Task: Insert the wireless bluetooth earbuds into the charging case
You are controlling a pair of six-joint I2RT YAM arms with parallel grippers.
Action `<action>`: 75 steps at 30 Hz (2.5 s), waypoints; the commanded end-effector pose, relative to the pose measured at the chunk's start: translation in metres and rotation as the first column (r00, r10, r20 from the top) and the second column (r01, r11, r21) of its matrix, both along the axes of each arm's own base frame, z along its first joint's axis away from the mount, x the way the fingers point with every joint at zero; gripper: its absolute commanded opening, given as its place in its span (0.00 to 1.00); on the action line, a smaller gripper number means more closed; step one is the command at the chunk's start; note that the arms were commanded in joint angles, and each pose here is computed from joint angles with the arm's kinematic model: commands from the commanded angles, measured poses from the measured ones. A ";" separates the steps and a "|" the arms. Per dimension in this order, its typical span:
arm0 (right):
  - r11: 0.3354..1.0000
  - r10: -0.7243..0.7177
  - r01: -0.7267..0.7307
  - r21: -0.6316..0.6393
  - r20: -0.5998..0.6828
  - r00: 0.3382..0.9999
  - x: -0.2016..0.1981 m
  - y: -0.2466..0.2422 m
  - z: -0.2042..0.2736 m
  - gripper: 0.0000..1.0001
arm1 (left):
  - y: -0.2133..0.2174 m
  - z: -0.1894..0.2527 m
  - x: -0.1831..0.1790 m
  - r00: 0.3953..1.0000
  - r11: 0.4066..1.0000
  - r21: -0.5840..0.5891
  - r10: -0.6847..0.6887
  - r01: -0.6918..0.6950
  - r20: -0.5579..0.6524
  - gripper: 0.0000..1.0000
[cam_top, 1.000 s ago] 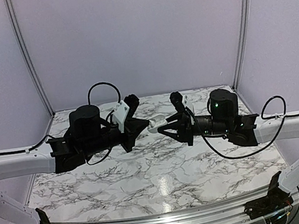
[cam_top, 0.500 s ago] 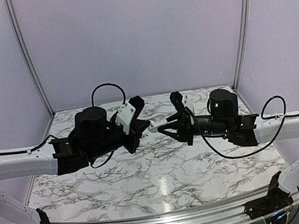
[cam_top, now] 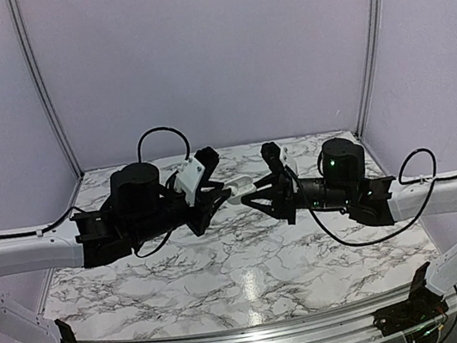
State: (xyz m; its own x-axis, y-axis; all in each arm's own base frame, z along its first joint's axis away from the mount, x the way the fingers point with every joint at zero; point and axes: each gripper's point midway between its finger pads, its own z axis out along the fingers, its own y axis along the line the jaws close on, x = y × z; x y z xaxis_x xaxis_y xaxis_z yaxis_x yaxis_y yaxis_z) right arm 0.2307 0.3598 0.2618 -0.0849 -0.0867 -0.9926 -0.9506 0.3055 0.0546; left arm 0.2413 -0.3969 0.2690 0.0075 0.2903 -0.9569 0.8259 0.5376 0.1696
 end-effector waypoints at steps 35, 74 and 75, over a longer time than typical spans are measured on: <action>0.996 0.080 -0.079 -0.032 0.046 0.996 -0.006 -0.002 -0.002 0.00 | 0.010 0.002 -0.035 0.963 0.959 0.106 -0.257 0.264 -0.076 0.25; 0.986 0.156 -0.155 -0.054 0.015 0.988 -0.021 0.014 -0.010 0.00 | 0.005 -0.025 -0.023 0.968 0.947 0.207 -0.227 0.244 -0.105 0.23; 0.986 0.159 -0.158 -0.055 0.015 0.987 -0.021 0.014 -0.010 0.00 | 0.004 -0.026 -0.024 0.967 0.946 0.206 -0.231 0.249 -0.107 0.22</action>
